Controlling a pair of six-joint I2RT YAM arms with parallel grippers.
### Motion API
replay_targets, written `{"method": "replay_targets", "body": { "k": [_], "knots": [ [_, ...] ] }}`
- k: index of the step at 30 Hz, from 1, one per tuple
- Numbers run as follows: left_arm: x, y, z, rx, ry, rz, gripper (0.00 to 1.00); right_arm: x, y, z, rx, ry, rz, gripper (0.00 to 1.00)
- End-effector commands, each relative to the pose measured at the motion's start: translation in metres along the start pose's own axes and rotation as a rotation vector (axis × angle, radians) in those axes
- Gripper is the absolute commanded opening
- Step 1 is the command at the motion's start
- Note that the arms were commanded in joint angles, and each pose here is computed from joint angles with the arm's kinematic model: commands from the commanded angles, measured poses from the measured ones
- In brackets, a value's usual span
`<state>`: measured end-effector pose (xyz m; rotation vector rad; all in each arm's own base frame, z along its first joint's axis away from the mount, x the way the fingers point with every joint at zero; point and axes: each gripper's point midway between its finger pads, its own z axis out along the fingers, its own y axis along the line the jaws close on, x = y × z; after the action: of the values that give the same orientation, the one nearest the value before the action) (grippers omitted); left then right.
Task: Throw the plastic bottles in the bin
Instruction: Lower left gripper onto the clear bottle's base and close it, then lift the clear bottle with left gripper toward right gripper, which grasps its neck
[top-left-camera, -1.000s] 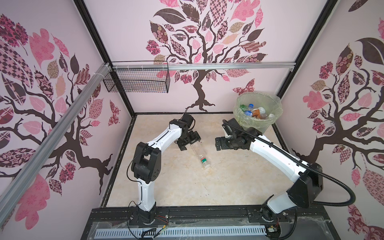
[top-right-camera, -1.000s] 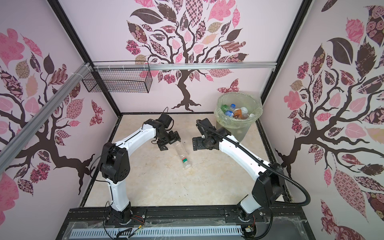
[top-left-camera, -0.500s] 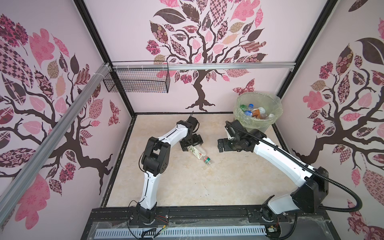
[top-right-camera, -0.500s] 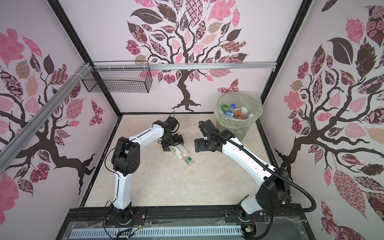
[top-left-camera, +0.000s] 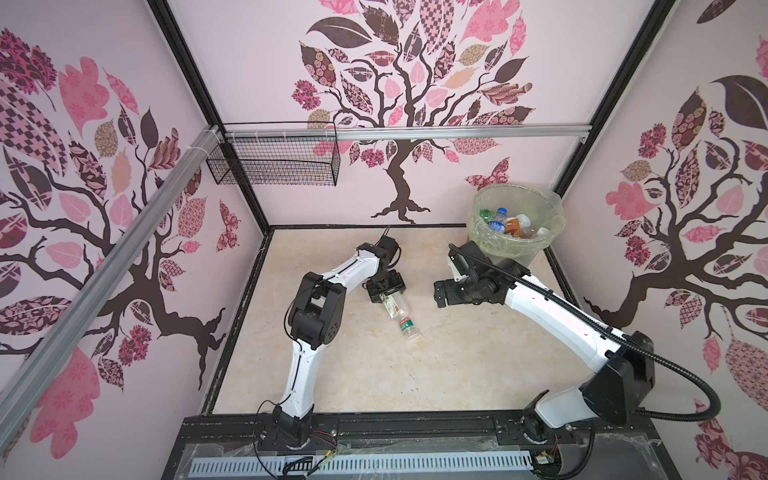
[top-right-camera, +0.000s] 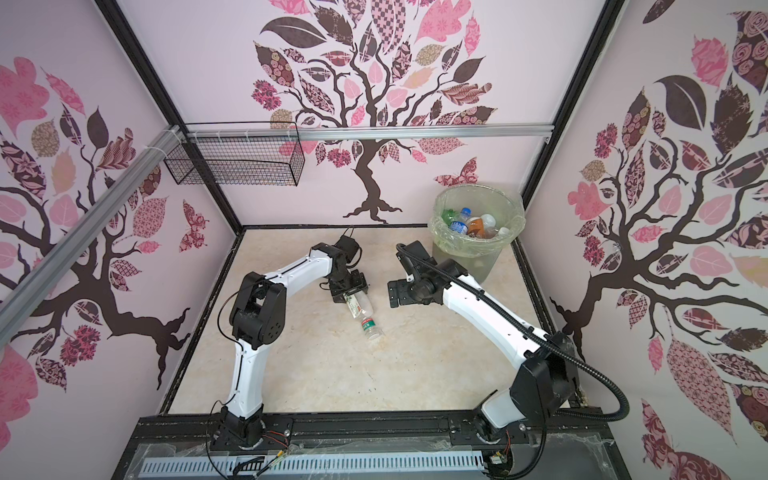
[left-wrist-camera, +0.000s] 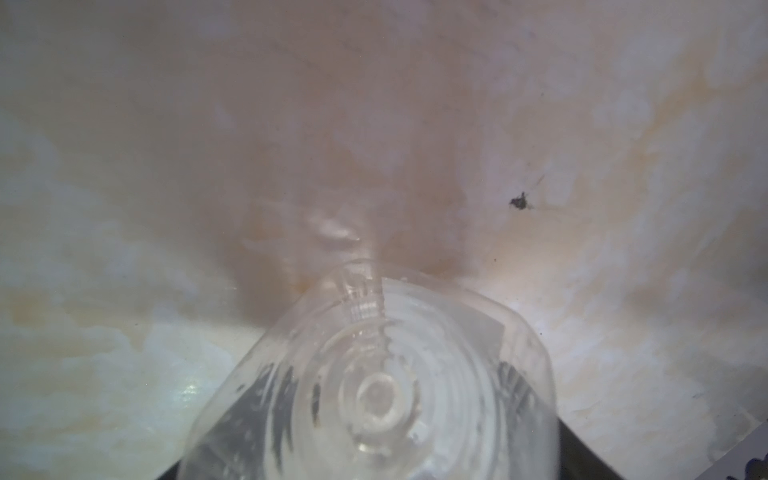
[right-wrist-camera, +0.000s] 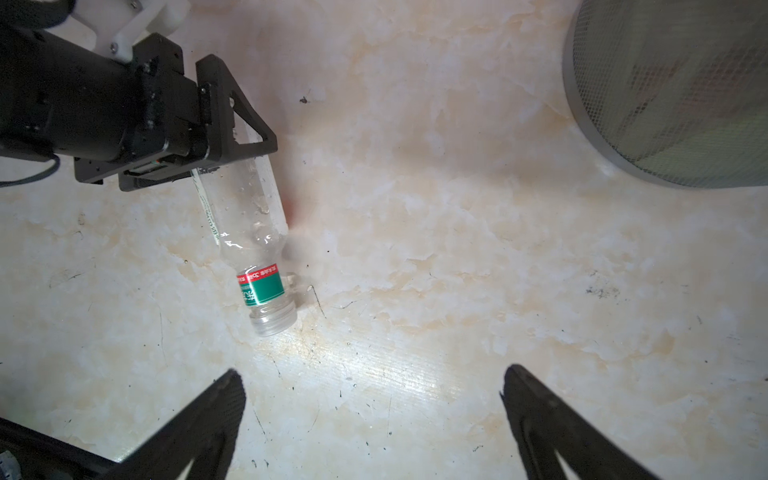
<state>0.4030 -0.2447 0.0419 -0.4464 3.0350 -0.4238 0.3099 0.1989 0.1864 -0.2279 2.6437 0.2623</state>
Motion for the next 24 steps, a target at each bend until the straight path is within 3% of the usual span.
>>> {"method": "replay_targets", "body": {
  "k": [1, 6, 15, 20, 24],
  "knots": [
    [-0.004, -0.011, -0.013, 0.046, -0.016, 0.014, 0.67, -0.003, 0.005, 0.002, -0.013, 0.009, -0.014, 0.99],
    [-0.021, -0.034, -0.062, 0.146, -0.102, 0.0, 0.64, -0.011, 0.017, -0.005, -0.087, 0.005, 0.012, 1.0],
    [-0.041, -0.102, -0.178, 0.557, -0.232, -0.148, 0.6, -0.057, 0.047, -0.044, -0.258, -0.08, 0.061, 1.0],
    [-0.043, -0.123, -0.223, 0.658, -0.266, -0.12, 0.59, -0.061, 0.06, -0.047, -0.324, -0.077, 0.054, 0.99],
    [-0.039, -0.131, -0.238, 0.702, -0.263, -0.095, 0.58, -0.06, 0.06, -0.045, -0.325, -0.076, 0.055, 0.99]
  ]
}}
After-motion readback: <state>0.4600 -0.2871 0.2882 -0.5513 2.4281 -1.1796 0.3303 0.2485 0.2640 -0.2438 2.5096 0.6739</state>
